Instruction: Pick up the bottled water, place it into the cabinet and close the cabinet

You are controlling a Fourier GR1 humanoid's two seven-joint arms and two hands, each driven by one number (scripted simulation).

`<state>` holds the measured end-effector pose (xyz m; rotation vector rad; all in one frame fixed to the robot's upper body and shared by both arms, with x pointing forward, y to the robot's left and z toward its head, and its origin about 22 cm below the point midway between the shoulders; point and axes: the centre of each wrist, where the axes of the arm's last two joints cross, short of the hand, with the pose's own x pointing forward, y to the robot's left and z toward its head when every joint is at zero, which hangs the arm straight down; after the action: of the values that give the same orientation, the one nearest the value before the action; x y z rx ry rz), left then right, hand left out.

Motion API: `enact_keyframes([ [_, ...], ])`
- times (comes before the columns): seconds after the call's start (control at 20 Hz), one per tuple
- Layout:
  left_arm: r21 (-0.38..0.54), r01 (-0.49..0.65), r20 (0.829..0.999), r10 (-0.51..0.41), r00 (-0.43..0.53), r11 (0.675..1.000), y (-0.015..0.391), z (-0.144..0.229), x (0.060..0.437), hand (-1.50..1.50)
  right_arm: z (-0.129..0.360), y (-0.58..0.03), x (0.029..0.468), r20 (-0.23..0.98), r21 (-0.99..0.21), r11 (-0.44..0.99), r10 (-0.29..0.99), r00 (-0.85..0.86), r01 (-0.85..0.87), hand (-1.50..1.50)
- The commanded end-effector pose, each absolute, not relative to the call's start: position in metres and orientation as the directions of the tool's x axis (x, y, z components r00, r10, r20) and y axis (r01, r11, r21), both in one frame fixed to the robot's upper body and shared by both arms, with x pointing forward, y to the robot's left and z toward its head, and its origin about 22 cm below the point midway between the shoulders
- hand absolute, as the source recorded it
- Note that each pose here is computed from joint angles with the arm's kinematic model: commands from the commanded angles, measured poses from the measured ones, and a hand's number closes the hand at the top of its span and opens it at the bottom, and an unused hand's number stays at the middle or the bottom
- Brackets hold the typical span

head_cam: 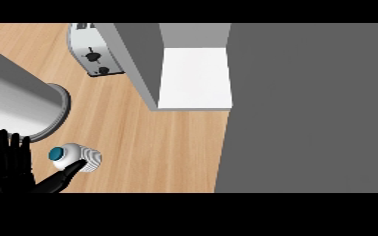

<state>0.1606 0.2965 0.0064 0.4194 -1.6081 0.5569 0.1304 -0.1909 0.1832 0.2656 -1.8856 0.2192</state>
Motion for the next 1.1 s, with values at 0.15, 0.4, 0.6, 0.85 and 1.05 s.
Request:
enact_keyframes([
  [0.15, -0.133, -0.564, 0.991, 0.099, -0.09, 0.815, 0.308, -0.038, 0.165, -1.5, 0.207, -0.188, 0.106, 0.924, -0.023, 0.953, -0.095, -0.369, -0.302, -1.5],
  [0.4, -0.108, -0.606, 0.994, 0.088, -0.062, 0.788, 0.308, -0.079, 0.155, -1.5, 0.217, -0.197, 0.088, 0.92, -0.026, 0.947, -0.103, -0.378, -0.32, -1.5],
  [0.6, -0.123, -0.601, 0.992, 0.107, -0.062, 0.79, 0.327, -0.092, 0.151, -1.5, 0.213, -0.196, 0.094, 0.923, -0.03, 0.955, -0.087, -0.374, -0.295, -1.5],
  [0.85, -0.102, -0.606, 0.995, 0.084, -0.058, 0.789, 0.309, -0.105, 0.144, -1.5, 0.212, -0.189, 0.103, 0.926, -0.029, 0.957, -0.084, -0.367, -0.29, -1.5],
  [1.05, -0.104, -0.603, 0.994, 0.101, -0.039, 0.791, 0.323, -0.126, 0.145, -1.5, 0.209, -0.199, 0.087, 0.917, -0.035, 0.956, -0.085, -0.39, -0.291, -1.5],
])
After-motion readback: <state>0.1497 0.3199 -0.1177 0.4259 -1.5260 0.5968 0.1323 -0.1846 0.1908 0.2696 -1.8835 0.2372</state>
